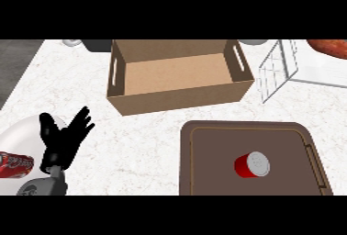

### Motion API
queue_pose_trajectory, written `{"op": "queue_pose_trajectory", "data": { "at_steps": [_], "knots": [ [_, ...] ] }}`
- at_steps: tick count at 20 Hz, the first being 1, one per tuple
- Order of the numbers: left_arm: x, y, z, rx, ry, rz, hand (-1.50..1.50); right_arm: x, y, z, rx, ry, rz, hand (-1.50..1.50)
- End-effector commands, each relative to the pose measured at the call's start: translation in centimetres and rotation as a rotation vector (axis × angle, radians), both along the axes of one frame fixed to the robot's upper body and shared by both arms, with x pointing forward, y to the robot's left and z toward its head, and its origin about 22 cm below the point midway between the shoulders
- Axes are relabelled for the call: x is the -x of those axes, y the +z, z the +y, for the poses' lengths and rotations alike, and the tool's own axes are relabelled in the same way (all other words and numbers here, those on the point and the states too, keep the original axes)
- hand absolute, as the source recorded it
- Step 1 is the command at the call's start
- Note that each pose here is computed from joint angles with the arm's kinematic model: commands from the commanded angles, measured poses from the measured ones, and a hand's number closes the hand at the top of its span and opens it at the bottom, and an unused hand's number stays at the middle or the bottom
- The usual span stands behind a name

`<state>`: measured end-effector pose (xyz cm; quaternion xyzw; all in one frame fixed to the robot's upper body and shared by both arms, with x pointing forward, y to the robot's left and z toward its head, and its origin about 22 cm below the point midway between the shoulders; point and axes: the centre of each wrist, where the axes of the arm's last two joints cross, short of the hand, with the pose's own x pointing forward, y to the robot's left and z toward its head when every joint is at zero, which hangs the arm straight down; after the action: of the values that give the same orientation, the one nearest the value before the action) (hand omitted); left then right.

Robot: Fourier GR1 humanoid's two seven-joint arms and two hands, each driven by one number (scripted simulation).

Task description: Pick the sweet potato from the tray and place it in the tiered shelf

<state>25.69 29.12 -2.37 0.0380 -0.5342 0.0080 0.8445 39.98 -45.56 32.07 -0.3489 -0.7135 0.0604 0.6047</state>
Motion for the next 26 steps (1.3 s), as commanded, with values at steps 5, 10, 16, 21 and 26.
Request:
{"op": "queue_pose_trajectory", "data": {
  "at_steps": [5,10,16,21,26],
  "knots": [
    [-0.2,0.3,-0.7,0.003,-0.002,-0.003,0.0,1.6,1.3,-2.1,-0.297,-0.004,-0.1,-1.5],
    [0.8,0.0,0.4,0.007,-0.015,-0.014,0.0,4.0,1.8,-4.8,-0.3,-0.189,-0.236,-1.5],
    [-0.4,-0.1,-0.5,0.013,0.005,0.005,0.0,9.1,4.2,-9.3,-0.36,-0.382,-0.296,-1.5],
    [-0.1,-0.6,-0.5,0.013,0.006,0.01,0.0,13.1,2.8,-12.8,-0.446,-0.381,-0.295,-1.5],
    [-0.3,0.3,-0.6,-0.007,-0.001,0.006,0.0,15.7,2.8,-14.5,-0.457,-0.333,-0.269,-1.5]
  ]
}}
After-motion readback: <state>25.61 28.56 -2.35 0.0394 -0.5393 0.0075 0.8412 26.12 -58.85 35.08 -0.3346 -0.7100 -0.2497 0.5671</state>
